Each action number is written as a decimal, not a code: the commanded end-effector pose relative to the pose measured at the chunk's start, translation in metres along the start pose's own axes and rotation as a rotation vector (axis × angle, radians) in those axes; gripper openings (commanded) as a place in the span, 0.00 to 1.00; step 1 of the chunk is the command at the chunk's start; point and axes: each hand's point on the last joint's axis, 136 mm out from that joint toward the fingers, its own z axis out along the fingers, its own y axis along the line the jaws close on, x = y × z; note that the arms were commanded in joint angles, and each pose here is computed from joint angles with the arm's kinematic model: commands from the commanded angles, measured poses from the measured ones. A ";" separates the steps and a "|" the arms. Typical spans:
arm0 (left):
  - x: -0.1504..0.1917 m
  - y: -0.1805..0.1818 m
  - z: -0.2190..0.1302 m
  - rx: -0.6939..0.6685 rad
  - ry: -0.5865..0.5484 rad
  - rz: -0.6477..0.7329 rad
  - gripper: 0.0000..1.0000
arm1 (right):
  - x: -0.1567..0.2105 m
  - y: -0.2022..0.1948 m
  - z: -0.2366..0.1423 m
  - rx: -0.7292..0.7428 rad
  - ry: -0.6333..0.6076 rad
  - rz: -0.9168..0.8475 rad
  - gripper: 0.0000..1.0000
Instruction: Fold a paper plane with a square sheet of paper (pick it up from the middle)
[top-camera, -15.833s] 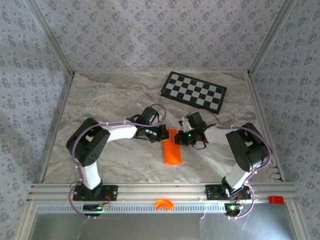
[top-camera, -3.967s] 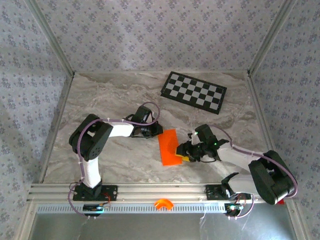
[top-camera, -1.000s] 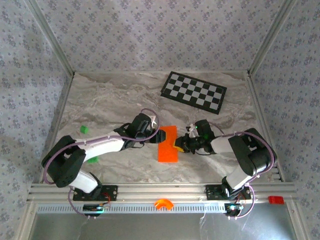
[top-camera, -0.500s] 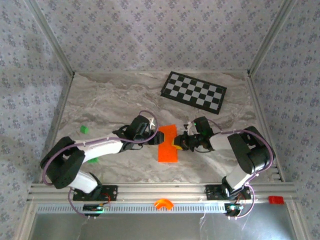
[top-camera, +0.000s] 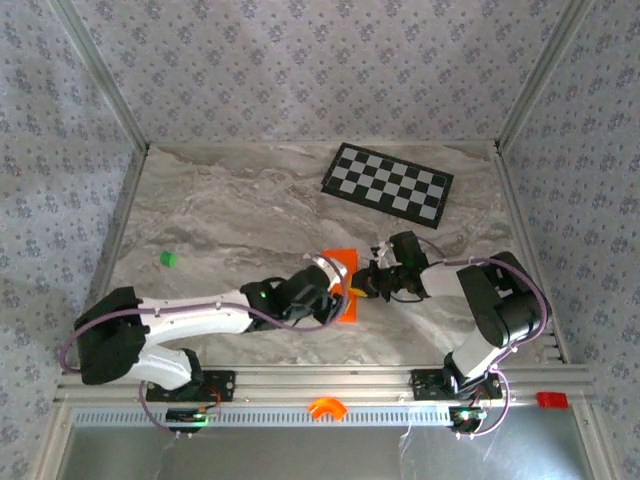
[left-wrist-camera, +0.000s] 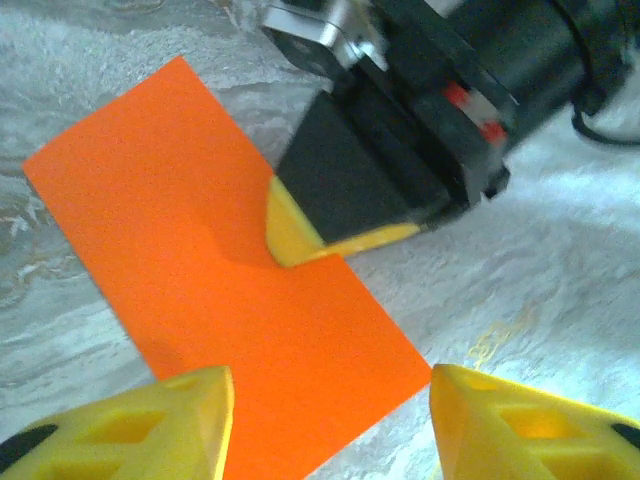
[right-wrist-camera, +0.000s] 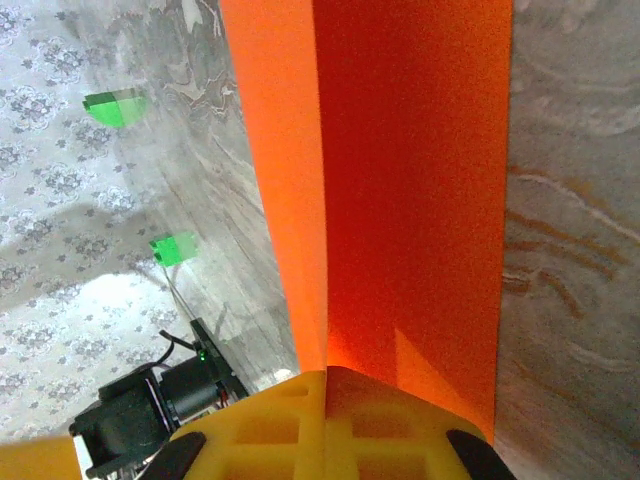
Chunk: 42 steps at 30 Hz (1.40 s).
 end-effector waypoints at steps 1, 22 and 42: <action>0.012 -0.003 0.001 -0.174 0.038 0.225 0.58 | -0.004 0.001 -0.001 0.013 -0.007 0.021 0.05; 0.033 -0.016 0.039 -0.515 0.137 0.598 0.63 | -0.004 0.006 -0.003 0.005 -0.010 0.018 0.06; 0.038 -0.012 0.043 -0.518 0.155 0.606 0.18 | -0.002 0.004 -0.004 0.010 -0.008 0.023 0.10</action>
